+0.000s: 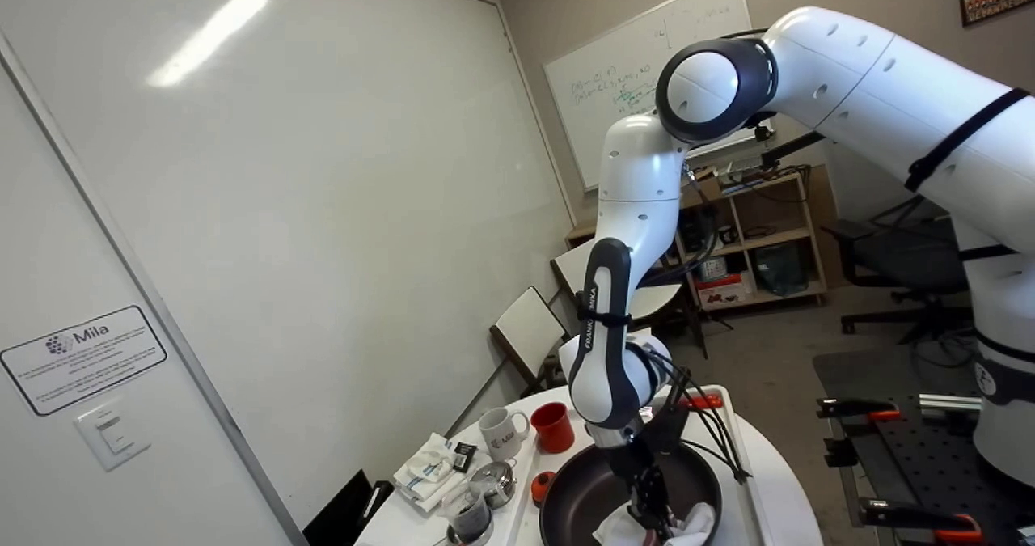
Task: Use the napkin on the top to wipe the pan
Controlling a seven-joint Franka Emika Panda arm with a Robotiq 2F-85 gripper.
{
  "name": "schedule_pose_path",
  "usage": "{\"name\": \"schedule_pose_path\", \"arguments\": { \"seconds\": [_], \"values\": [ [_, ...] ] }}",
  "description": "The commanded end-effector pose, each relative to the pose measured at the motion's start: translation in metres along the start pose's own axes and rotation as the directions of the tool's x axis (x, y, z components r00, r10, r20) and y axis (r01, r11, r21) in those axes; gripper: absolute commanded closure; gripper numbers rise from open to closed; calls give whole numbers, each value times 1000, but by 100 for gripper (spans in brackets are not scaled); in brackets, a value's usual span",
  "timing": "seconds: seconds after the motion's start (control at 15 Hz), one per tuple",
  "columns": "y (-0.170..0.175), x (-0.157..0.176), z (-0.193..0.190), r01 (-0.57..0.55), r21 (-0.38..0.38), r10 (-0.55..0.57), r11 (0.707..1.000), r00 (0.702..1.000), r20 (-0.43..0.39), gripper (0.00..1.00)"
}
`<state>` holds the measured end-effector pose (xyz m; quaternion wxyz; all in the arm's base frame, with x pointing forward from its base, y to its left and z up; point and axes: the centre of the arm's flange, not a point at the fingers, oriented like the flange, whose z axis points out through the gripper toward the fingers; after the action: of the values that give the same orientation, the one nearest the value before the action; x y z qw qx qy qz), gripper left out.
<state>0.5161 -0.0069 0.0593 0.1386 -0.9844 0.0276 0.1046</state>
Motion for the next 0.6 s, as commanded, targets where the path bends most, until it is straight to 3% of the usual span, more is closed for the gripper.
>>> {"name": "schedule_pose_path", "arguments": {
  "seconds": [0.0,0.33,0.53],
  "values": [
    [27,-23,13,-68,-5,68,998,997,25,96],
    [45,-32,1,-154,-63,155,986,988,11,96],
    [64,-36,-6,-237,-131,239,963,971,-2,96]
  ]
}}
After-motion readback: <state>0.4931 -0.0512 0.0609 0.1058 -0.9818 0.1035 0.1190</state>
